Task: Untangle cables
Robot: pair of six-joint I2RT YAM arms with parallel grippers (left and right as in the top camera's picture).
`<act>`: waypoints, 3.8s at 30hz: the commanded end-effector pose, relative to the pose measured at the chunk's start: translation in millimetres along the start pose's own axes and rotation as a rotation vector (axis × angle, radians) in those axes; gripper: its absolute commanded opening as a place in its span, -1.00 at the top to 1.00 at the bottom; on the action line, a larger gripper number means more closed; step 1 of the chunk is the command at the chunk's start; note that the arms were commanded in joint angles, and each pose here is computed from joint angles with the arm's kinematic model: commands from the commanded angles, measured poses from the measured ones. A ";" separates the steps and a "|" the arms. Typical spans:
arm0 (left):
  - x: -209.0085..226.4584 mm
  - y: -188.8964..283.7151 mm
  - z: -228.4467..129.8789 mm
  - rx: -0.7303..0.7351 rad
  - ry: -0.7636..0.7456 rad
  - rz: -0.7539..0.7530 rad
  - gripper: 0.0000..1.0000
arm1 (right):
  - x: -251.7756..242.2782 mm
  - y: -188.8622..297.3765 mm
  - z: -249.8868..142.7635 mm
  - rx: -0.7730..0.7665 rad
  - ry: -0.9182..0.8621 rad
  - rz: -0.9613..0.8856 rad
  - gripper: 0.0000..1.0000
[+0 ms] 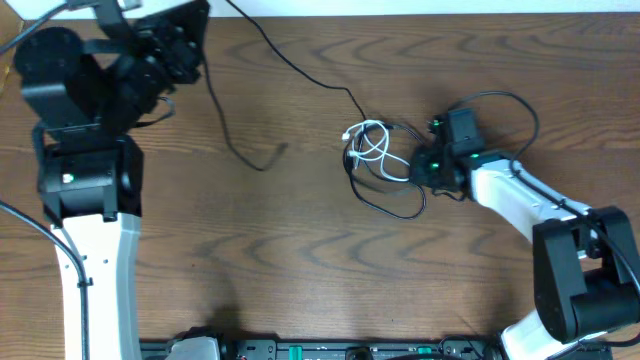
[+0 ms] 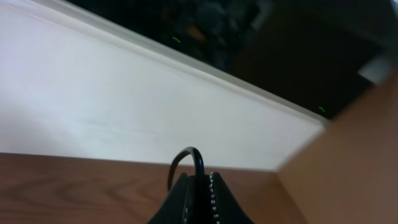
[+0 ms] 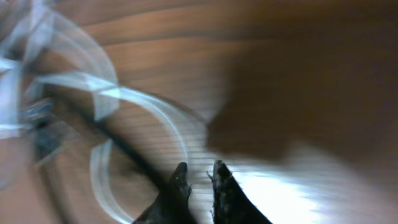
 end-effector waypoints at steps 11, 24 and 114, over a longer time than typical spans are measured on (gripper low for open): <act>40.2 49.5 66.4 -0.246 -0.060 0.157 0.85 | -120.2 32.4 -7.8 0.044 -0.151 -0.457 0.83; -13.5 22.5 17.3 -0.016 -0.016 -0.086 0.85 | 21.7 95.0 82.6 -0.183 0.316 0.453 -0.46; -9.0 -30.7 -131.9 0.635 0.280 -0.117 0.04 | -291.1 172.6 200.4 -0.770 -0.174 -0.586 0.98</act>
Point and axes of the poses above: each gripper's point midway between its finger pads, its own y axis back along the fingers, its own x axis along the line the jaws close on, z = x × y, the point moved 4 cm from there along y, back along the fingers, and after that the axes turned 13 degrees about y, right-handed, at the moved point
